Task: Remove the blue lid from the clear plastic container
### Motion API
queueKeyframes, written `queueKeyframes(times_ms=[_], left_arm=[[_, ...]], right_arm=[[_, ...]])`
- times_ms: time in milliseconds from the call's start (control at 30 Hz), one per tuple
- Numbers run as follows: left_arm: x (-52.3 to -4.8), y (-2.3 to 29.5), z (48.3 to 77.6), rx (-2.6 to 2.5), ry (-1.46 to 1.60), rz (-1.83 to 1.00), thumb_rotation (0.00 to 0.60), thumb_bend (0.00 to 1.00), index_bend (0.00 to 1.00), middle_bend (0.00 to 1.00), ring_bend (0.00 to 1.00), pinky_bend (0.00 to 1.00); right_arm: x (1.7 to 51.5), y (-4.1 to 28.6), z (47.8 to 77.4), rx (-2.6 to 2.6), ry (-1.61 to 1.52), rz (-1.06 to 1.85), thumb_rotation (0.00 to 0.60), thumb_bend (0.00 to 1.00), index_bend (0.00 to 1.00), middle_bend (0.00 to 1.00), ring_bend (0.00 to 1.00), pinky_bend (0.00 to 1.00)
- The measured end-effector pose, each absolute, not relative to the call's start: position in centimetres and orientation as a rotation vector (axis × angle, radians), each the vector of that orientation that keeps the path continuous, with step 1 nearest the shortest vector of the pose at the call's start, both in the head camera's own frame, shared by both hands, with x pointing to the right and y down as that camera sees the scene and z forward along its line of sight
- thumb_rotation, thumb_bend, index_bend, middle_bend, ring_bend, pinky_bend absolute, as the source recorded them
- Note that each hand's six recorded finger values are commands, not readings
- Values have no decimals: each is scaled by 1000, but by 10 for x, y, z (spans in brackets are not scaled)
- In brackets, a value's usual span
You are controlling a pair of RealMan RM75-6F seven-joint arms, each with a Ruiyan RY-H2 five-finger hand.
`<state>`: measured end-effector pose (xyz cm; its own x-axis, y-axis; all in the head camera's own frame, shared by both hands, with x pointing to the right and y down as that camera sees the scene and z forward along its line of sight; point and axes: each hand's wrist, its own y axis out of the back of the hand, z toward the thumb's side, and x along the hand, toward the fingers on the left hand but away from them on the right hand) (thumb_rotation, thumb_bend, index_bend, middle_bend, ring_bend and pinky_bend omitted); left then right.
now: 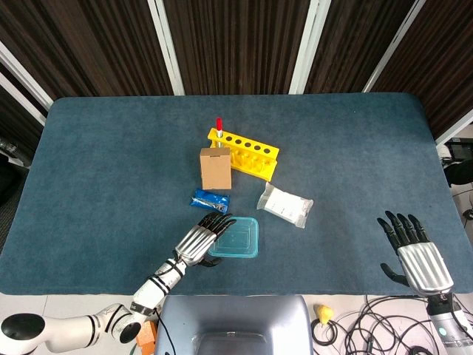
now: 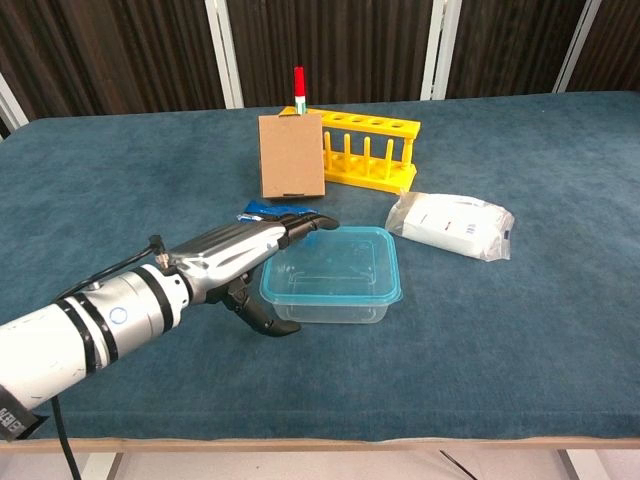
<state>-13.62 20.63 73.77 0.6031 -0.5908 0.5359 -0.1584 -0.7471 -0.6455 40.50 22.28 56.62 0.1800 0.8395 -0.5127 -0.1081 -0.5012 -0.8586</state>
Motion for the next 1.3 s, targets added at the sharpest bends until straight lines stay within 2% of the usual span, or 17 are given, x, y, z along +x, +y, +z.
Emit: queueKeyframes(times_ms=[333, 467, 633, 767, 1000, 1100, 1300], left_arm=[[-131, 209, 738, -2295, 588, -1021, 600, 221, 9, 0, 0, 0], [-131, 210, 741, -2294, 598, -1032, 600, 233, 124, 7, 0, 0], [-132, 210, 746, -2299, 614, -1044, 600, 254, 296, 161, 7, 52], [-130, 213, 746, -2297, 611, -1038, 600, 266, 377, 255, 65, 120], [-126, 216, 744, -2297, 616, -1019, 600, 291, 476, 363, 149, 205], [-126, 217, 745, -2296, 612, -1022, 600, 293, 493, 378, 162, 216], [-128, 218, 746, -2296, 615, -1031, 600, 293, 529, 408, 183, 229]], right_arm=[[394, 224, 572, -1640, -659, 1434, 600, 176, 0, 0, 0, 0], [381, 222, 580, -1654, -619, 1409, 600, 176, 0, 0, 0, 0], [357, 216, 592, -1674, -571, 1352, 600, 176, 12, 0, 0, 0], [333, 212, 602, -1706, -525, 1314, 600, 176, 37, 0, 0, 0], [283, 210, 611, -1741, -492, 1205, 600, 176, 160, 0, 0, 0], [262, 209, 614, -1751, -476, 1156, 600, 176, 197, 0, 0, 0], [235, 208, 621, -1761, -458, 1095, 600, 176, 334, 0, 0, 0]])
